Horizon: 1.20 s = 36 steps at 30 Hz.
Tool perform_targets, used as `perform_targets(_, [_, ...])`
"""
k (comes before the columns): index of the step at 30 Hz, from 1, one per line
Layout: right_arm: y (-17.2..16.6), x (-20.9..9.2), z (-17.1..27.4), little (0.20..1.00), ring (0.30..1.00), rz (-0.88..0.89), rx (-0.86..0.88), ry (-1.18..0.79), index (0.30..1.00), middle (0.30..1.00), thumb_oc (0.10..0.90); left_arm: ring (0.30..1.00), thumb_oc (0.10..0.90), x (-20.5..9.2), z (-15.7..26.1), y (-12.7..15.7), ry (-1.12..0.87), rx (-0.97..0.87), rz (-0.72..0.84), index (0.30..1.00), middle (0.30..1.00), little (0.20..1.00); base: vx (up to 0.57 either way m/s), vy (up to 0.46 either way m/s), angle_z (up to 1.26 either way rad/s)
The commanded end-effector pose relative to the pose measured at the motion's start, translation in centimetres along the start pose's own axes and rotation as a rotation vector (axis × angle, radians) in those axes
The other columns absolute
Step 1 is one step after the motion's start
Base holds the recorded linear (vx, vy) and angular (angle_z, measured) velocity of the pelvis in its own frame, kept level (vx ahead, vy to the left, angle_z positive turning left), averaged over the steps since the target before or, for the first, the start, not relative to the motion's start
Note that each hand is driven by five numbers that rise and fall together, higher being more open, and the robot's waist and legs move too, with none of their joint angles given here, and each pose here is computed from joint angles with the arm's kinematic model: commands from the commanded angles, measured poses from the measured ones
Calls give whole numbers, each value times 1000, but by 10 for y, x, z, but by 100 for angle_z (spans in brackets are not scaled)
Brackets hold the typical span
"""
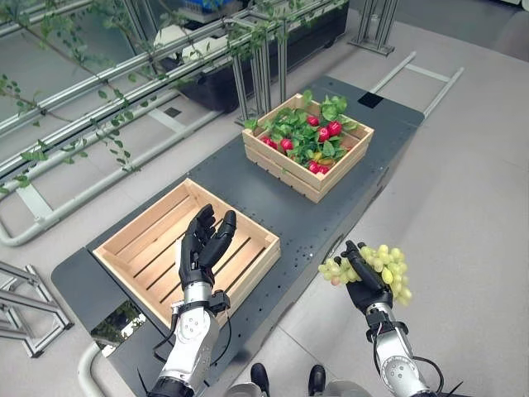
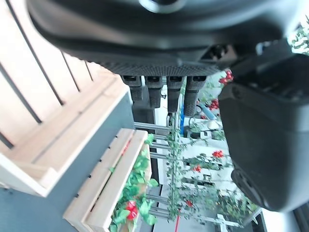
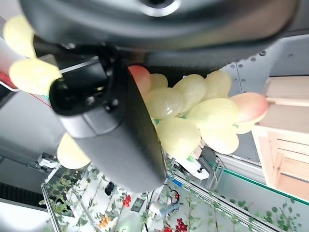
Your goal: Pick up the fruits from the basket on one side to the basket on the other side
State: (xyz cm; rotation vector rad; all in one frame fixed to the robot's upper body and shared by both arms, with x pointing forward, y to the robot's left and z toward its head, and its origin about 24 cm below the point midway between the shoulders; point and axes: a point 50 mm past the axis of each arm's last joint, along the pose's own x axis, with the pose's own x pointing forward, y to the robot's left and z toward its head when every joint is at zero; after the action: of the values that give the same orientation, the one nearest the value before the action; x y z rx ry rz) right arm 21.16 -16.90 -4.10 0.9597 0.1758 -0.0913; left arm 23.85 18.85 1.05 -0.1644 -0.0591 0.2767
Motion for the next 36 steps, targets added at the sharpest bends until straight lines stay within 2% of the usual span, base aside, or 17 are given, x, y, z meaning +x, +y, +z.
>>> perform_targets(1, [34, 14, 5, 300, 300, 161, -5, -55, 300, 300, 400, 900, 800, 17, 33, -10, -197, -32, -49, 900, 900, 900, 9, -10, -3])
perform_targets(11, [25, 9, -9, 300, 300, 124, -49, 46, 300, 300, 400, 900, 800, 16, 29, -17, -175, -42, -83, 900, 900, 900, -7, -16, -14])
perform_targets(16, [32, 15, -9, 300, 300, 199, -68, 75, 300, 300, 400, 900, 800, 5, 29, -7, -194, -67, -33, 900, 900, 900, -53, 180, -79])
perform_targets(21, [44, 26, -5, 300, 300, 215, -44, 28, 300, 300, 400, 900, 800, 24, 42, -19, -232, -18, -82, 900, 900, 900, -53, 243, -122])
perform_targets(32, [33, 11, -11, 300, 300, 165, -79, 56, 300, 300, 400, 900, 800, 8, 3, -11, -9, 22, -146, 900, 900, 900, 9, 147, -23])
perform_targets(36, [35, 9, -8, 300, 300, 214, -102, 64, 300, 300, 400, 900, 800, 0, -1, -8, 14, 47, -158, 900, 900, 900, -11, 100, -21])
